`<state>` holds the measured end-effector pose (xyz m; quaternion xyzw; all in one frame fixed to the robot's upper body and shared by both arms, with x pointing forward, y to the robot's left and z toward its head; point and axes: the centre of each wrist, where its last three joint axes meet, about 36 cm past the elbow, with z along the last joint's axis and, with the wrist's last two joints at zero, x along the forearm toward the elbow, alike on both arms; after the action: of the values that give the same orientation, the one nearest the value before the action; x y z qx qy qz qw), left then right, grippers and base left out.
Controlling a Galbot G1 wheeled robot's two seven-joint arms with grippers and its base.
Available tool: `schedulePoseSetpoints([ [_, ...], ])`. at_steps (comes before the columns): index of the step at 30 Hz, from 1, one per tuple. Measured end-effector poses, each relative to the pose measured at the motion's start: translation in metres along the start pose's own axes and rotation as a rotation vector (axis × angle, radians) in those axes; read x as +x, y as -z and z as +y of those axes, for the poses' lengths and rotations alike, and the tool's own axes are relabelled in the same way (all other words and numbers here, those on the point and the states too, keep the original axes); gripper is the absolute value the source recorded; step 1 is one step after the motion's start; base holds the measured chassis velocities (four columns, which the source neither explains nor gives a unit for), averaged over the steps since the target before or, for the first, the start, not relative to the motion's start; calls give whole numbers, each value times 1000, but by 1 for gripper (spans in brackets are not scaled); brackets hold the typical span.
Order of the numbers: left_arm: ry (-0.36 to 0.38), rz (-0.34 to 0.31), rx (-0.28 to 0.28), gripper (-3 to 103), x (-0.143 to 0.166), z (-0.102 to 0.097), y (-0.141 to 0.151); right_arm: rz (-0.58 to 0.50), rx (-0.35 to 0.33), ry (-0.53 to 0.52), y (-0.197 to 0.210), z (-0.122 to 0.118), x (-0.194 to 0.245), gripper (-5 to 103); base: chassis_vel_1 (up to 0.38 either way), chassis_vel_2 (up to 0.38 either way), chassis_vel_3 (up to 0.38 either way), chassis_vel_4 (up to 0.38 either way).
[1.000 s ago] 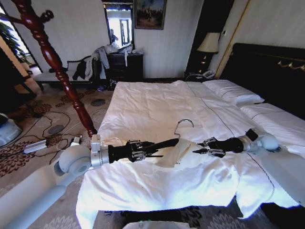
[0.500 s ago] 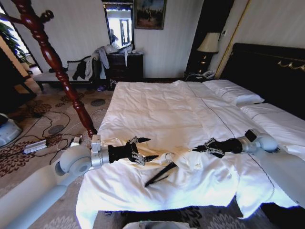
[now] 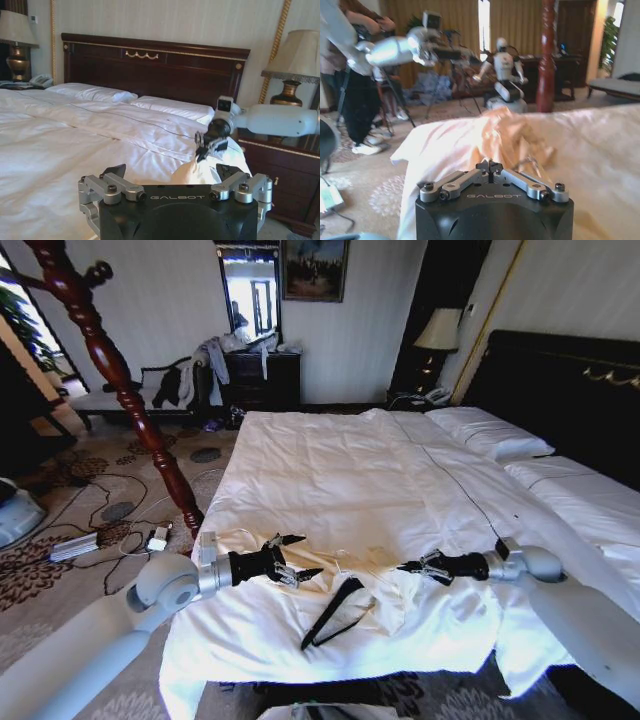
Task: Pick up the clothes from the bed and hang them on the clothes hanger.
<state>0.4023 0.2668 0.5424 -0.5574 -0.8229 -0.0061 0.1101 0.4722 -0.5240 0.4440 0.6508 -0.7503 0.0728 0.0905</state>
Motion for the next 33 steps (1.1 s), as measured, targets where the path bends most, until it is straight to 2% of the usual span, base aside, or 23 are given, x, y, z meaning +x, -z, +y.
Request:
schedulePoseSetpoints([
  [2,18,-9,-1,100,-1,4,-2,21,-13,-63,-13,1,-2,1,0,0,0,0],
  [4,24,-13,-1,100,0,6,-2,23,-19,-79,-17,1,-4,1,0,0,0,0],
  [7,95,-48,-3,100,2,19,-3,62,-48,-114,-36,3,-8,16,0,0,0,0],
  [8,95,-48,-3,100,2,19,-3,62,-48,-114,-36,3,-8,16,0,0,0,0],
  [9,135,-54,-2,100,2,24,-5,83,-55,-114,-42,4,-10,22,0,0,0,0],
  [10,189,-52,-4,100,3,28,-7,101,-61,-112,-46,4,-12,22,0,0,0,0],
  [11,283,-38,-4,100,4,33,-13,119,-73,-110,-51,5,-13,27,0,0,0,0],
  [12,344,-23,-3,100,5,36,-16,129,-81,-108,-53,6,-15,32,0,0,0,0],
  [13,344,-23,-3,100,5,36,-16,129,-81,-108,-53,6,-15,32,0,0,0,0],
  [15,557,48,-9,100,11,50,-30,162,-98,-104,-60,7,-18,44,0,0,0,0],
  [16,557,48,-9,100,11,50,-30,162,-98,-104,-60,7,-18,44,0,0,0,0],
  [18,677,91,-6,100,21,63,-42,184,-109,-98,-63,8,-21,54,0,0,0,0],
  [19,708,101,-4,100,25,67,-45,187,-115,-94,-64,8,-22,54,0,0,0,0],
  [21,777,125,2,100,37,77,-52,193,-129,-69,-63,7,-27,65,0,0,0,0],
  [22,777,125,2,100,37,77,-52,193,-129,-69,-63,7,-27,65,0,0,0,0],
  [25,810,133,7,100,45,81,-55,215,-163,-36,-53,4,-34,82,0,0,0,0],
  [26,810,133,7,100,45,81,-55,215,-163,-36,-53,4,-34,82,0,0,0,0],
  [27,812,132,8,100,46,81,-56,223,-182,-30,-51,3,-36,86,0,0,0,0],
  [28,813,130,8,100,47,81,-56,229,-195,-26,-50,2,-37,86,0,0,0,0],
  [30,806,114,8,100,44,76,-54,258,-255,-9,-47,0,-40,97,0,0,0,0],
  [33,800,102,6,100,41,72,-51,276,-292,3,-48,-1,-40,100,0,0,0,0],
])
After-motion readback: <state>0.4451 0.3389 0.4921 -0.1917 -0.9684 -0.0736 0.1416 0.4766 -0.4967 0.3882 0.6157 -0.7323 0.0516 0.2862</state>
